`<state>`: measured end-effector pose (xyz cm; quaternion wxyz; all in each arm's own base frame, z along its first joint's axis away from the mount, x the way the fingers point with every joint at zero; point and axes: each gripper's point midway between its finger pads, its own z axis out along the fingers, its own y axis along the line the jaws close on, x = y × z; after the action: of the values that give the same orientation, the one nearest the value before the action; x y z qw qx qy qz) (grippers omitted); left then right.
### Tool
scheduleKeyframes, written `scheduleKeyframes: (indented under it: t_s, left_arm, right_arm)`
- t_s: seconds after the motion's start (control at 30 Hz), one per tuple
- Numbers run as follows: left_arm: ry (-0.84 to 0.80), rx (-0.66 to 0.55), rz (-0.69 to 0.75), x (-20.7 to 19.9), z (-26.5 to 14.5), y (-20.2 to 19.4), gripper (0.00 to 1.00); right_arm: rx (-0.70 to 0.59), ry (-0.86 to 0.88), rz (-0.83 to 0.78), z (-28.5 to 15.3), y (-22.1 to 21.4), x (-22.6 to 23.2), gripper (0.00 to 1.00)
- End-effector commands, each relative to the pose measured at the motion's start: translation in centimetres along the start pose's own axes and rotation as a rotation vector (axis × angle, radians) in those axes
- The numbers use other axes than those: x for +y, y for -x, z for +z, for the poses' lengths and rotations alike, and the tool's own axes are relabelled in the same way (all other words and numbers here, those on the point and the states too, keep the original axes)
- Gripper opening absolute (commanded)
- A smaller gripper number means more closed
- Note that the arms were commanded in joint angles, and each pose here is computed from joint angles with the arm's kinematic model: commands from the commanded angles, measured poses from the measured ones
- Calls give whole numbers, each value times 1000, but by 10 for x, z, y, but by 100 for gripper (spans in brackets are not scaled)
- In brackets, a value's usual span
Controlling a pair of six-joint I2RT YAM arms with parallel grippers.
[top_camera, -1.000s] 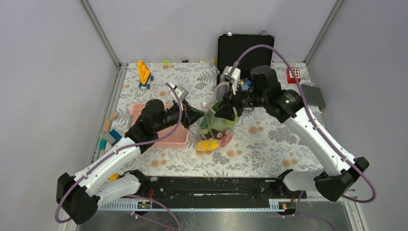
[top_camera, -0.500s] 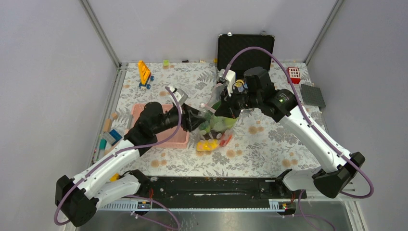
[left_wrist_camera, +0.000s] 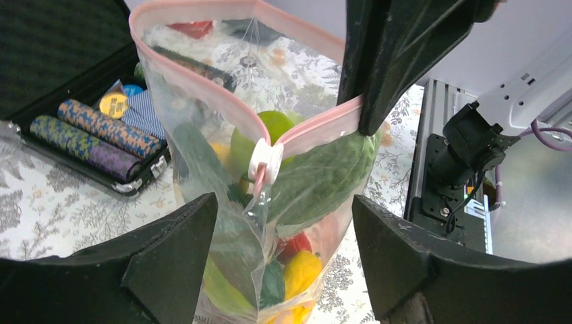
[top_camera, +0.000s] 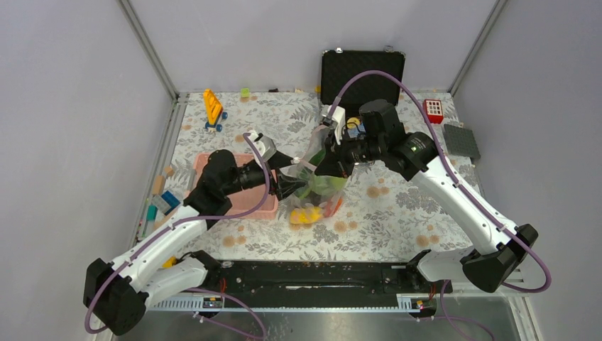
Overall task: Place the food in the zip-top bag and seal the zipper
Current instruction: Adjust the zipper food storage bag at the center of the board.
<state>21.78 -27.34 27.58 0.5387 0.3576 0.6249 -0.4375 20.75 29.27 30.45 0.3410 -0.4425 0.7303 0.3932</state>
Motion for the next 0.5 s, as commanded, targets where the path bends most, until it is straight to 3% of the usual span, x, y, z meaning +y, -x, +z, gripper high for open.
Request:
scheduleKeyframes:
  t_s: [0.0, 0.47]
  left_arm:
    - [-94, -78, 158, -9, -2, 19, 72]
    - [-16, -80, 211, 19, 6, 30, 71]
  right_arm:
    - [-44, 63, -42, -4, 9, 15, 0]
    - [-42, 74, -49, -7, 6, 19, 0]
